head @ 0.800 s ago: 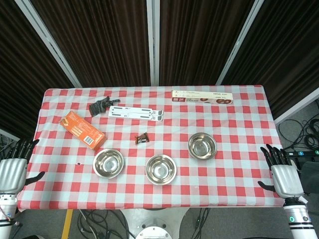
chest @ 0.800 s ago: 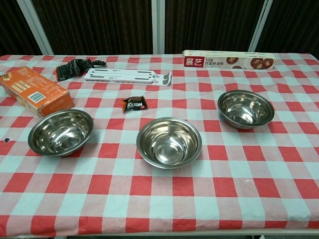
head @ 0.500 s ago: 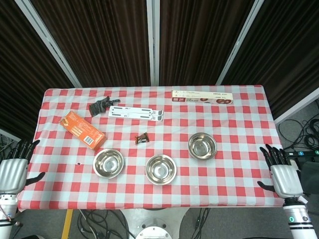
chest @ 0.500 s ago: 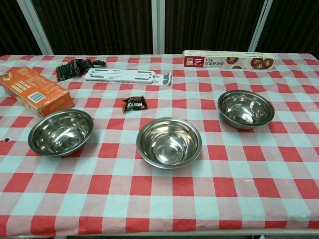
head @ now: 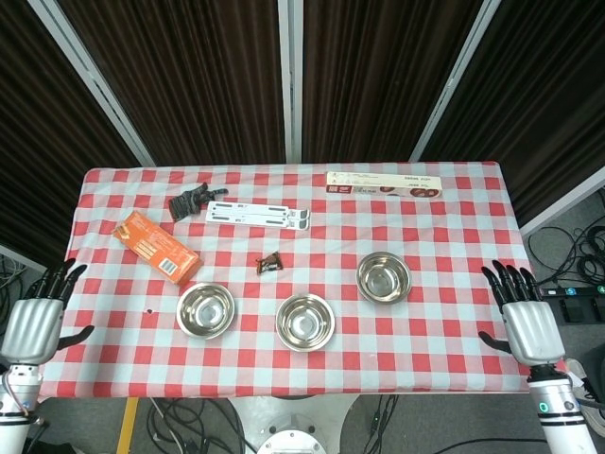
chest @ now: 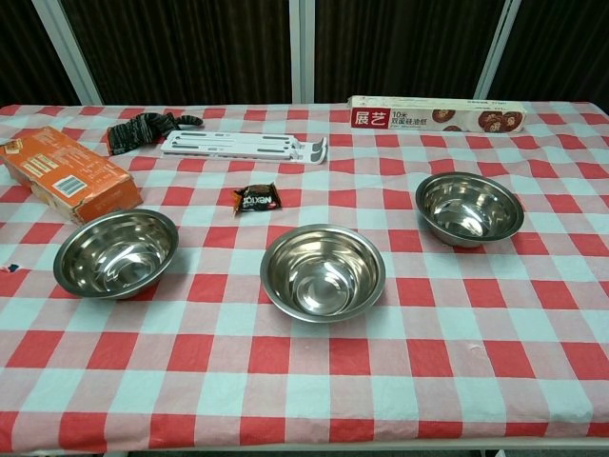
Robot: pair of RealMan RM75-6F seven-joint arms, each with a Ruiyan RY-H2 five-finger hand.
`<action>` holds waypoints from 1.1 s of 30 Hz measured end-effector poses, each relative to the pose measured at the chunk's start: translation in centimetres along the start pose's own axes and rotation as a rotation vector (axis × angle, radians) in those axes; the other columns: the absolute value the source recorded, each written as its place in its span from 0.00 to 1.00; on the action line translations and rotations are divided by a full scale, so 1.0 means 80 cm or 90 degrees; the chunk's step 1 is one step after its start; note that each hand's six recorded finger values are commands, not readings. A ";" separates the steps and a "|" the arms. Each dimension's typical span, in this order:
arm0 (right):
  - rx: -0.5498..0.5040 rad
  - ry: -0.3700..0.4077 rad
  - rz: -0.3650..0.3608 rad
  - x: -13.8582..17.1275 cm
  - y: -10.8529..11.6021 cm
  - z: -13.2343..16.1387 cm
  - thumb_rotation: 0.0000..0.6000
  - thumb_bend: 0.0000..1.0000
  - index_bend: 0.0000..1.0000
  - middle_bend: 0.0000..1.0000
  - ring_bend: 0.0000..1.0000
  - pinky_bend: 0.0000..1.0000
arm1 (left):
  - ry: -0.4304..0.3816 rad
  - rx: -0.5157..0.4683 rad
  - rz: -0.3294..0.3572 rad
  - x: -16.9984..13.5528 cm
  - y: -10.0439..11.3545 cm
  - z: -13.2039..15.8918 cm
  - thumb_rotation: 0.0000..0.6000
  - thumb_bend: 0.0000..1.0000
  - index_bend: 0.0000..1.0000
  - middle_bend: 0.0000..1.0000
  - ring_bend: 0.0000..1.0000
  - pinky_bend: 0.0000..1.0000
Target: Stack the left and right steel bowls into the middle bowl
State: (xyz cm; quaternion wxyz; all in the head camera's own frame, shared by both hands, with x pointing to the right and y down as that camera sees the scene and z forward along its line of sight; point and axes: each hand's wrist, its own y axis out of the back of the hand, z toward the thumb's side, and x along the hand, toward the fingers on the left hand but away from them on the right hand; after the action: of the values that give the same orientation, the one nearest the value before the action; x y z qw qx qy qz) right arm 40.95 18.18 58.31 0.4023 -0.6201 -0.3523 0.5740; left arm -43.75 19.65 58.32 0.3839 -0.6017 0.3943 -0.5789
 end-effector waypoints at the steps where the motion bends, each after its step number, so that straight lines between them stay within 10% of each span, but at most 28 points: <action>1: 0.000 0.008 -0.003 -0.006 0.001 0.004 1.00 0.00 0.01 0.08 0.00 0.00 | 0.001 0.001 -0.002 0.000 -0.001 0.000 1.00 0.11 0.16 0.17 0.11 0.27; 7: 0.014 0.054 -0.041 -0.043 -0.006 0.033 1.00 0.09 0.31 0.35 0.47 0.40 | -0.004 0.001 -0.006 -0.003 -0.001 0.003 1.00 0.11 0.16 0.17 0.11 0.27; 12: 0.037 0.095 -0.008 -0.070 -0.037 0.064 1.00 0.10 0.40 0.39 0.64 0.63 | -0.010 0.005 -0.013 -0.006 -0.004 0.005 1.00 0.11 0.16 0.17 0.11 0.27; 20: 0.086 0.142 0.086 -0.094 -0.091 0.118 1.00 0.10 0.42 0.40 0.67 0.67 | -0.011 0.000 -0.020 -0.008 -0.007 0.000 1.00 0.11 0.16 0.17 0.11 0.27; 33: 0.115 0.156 0.116 -0.130 -0.120 0.147 1.00 0.10 0.42 0.42 0.67 0.67 | -0.004 -0.007 -0.041 -0.010 -0.021 -0.015 1.00 0.11 0.16 0.17 0.11 0.27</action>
State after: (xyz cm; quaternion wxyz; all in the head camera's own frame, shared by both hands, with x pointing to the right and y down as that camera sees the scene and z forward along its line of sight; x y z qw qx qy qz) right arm 28.54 14.05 71.21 0.4423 -0.6763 -0.1900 0.5577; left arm -44.90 21.07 59.56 0.3631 -0.6181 0.3766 -0.5868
